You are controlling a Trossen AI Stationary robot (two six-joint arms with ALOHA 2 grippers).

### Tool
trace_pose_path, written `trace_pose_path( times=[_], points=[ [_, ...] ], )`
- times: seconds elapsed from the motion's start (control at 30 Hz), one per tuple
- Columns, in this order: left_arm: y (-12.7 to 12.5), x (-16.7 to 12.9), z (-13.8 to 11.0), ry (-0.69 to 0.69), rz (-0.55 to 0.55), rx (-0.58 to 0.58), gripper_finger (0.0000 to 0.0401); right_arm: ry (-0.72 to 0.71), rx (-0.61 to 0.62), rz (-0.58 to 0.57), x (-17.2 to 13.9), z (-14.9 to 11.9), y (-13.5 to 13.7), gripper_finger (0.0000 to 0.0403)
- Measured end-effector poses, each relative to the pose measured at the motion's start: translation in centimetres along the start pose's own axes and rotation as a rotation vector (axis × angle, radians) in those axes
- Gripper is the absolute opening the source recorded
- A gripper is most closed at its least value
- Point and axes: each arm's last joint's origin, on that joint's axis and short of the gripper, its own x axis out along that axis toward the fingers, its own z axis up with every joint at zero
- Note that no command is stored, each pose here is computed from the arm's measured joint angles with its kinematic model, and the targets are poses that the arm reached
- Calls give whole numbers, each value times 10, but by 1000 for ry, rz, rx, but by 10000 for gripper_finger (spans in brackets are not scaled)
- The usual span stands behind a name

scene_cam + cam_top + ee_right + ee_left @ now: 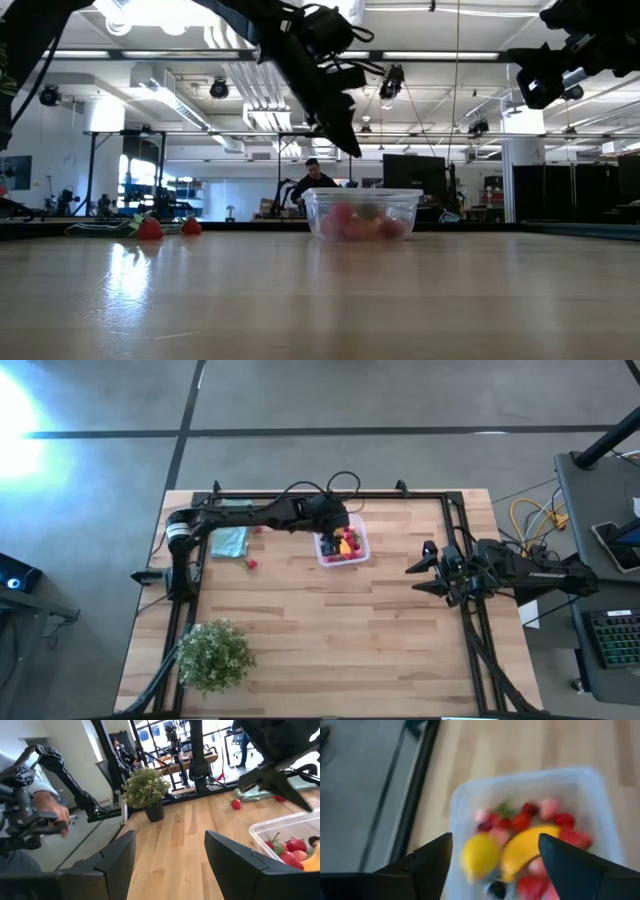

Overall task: Pick and placing Produce into tupperware
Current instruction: Put the red strawberry into the transparent bin

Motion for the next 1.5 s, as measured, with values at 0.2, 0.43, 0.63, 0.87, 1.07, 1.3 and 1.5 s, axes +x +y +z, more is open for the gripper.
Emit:
trace_pose_path(
  times=[0.2, 0.43, 0.63, 0.87, 1.07, 1.3, 1.5],
  points=[
    [11, -30, -27, 329, 189, -21, 296, -1, 0, 0, 0, 0, 0, 228],
    [49, -39, -90, 676, 233, -393, 297, -1, 0, 0, 0, 0, 0, 228],
    [80, -32, -131, 829, 189, -503, 297, -1, 0, 0, 0, 0, 0, 228],
    [100, -18, -172, 989, 138, -648, 297, -1, 0, 0, 0, 0, 0, 228],
    [99, -5, -178, 957, 77, -587, 297, -1, 0, 0, 0, 0, 0, 228],
    [97, 11, -186, 972, 14, -563, 297, -1, 0, 0, 0, 0, 0, 228],
    [94, 22, -196, 1025, -10, -558, 281, -1, 0, 0, 0, 0, 0, 228]
  ],
)
